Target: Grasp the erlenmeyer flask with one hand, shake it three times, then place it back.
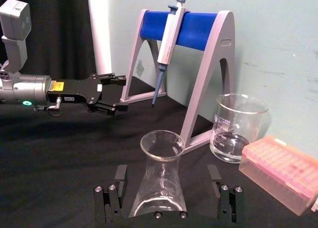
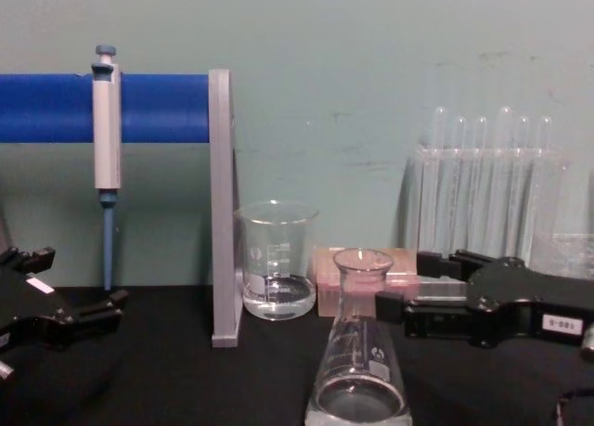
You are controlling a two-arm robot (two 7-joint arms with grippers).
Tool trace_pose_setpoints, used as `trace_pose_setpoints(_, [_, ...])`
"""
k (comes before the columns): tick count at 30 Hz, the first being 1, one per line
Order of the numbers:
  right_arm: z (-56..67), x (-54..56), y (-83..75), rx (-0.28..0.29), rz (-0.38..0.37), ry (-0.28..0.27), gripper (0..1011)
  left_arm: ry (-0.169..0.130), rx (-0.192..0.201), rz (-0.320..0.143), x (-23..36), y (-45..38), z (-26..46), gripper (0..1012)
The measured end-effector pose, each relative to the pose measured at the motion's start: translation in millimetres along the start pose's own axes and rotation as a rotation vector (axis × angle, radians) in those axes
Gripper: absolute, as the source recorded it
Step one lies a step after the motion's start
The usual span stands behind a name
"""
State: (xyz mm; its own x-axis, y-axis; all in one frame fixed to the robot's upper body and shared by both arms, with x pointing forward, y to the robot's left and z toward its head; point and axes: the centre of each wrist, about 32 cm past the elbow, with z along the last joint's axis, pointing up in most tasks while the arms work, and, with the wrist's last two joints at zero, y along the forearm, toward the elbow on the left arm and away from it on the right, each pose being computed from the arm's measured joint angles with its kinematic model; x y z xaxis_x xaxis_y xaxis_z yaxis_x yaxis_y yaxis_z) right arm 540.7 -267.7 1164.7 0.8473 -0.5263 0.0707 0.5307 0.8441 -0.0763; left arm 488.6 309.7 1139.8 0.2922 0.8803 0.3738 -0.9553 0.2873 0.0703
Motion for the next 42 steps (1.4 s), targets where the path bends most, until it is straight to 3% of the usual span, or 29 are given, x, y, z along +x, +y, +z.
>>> trace_pose_setpoints(20, [-5.0, 14.0, 22.1, -0.001, 0.048, 0.006, 1000, 0.000, 0.000, 0.000, 0.0, 0.0, 0.0, 1001])
trace_pose_setpoints(42, [-7.9, 14.9, 32.7, -0.005, 0.067, 0.007, 1000, 0.000, 0.000, 0.000, 0.0, 0.0, 0.0, 1001])
